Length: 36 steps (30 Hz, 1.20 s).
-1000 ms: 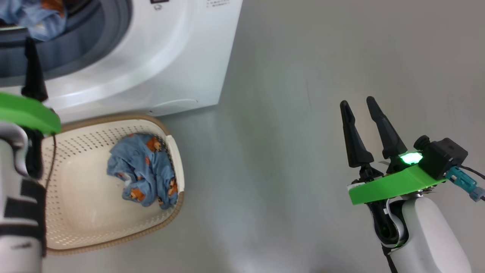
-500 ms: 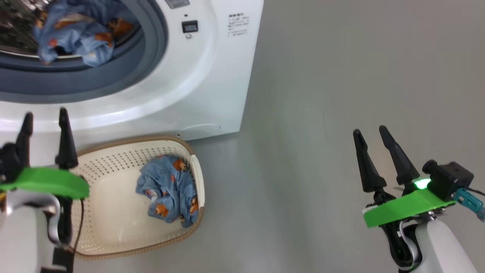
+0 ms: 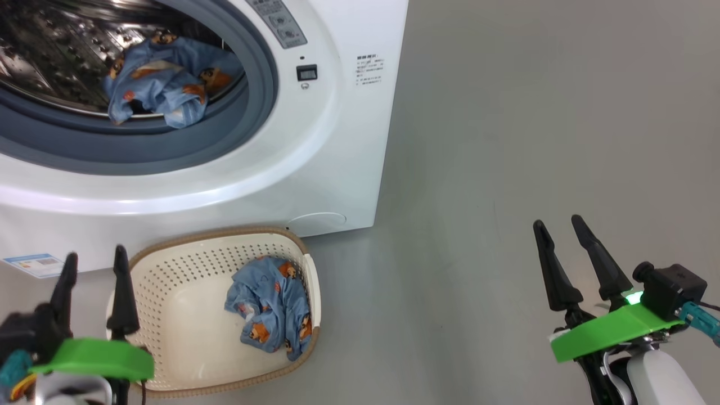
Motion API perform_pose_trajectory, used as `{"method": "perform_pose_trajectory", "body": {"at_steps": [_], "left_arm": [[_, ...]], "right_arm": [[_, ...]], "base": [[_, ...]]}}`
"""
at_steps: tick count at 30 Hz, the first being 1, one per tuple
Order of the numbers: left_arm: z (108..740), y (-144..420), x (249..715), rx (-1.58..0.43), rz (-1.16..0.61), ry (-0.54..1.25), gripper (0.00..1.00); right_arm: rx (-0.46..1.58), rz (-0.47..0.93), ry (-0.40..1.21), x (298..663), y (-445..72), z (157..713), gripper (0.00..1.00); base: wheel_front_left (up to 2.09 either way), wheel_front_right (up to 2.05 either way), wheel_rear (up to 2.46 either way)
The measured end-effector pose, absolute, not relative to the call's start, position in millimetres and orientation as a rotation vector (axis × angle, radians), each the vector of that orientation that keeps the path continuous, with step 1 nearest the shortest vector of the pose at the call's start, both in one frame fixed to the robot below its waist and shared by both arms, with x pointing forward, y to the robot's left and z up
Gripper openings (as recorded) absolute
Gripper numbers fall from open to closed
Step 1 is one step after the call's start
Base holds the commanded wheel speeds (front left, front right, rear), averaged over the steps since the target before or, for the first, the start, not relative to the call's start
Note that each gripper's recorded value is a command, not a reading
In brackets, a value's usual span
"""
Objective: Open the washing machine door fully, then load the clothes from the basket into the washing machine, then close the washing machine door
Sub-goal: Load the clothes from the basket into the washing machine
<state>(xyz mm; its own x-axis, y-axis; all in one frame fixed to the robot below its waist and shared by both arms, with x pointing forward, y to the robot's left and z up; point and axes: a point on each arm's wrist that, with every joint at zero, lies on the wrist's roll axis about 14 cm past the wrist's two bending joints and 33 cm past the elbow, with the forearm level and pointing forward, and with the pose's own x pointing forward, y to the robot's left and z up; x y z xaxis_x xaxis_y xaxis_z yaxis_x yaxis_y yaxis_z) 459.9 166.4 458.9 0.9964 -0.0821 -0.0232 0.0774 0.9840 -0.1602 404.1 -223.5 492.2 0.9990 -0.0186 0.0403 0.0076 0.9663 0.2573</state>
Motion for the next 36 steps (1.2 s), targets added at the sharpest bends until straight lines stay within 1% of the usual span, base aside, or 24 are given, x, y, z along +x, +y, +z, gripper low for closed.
{"method": "perform_pose_trajectory", "body": {"at_steps": [10, 27, 36], "left_arm": [[458, 175, 429, -0.164, -0.048, 0.034, 1.0], [448, 175, 429, -0.171, -0.043, 0.059, 1.0], [413, 160, 432, -0.199, -0.068, 0.159, 1.0]], "right_arm": [[0.249, -0.017, -0.029, 396, -227, 489, 1.0], [0.25, -0.028, -0.012, 397, -229, 482, 1.0], [0.272, -0.038, 0.01, 404, -225, 471, 1.0]], "base": [[0.0, 0.0, 0.0], [0.0, 0.0, 0.0], [0.0, 0.0, 0.0]]}}
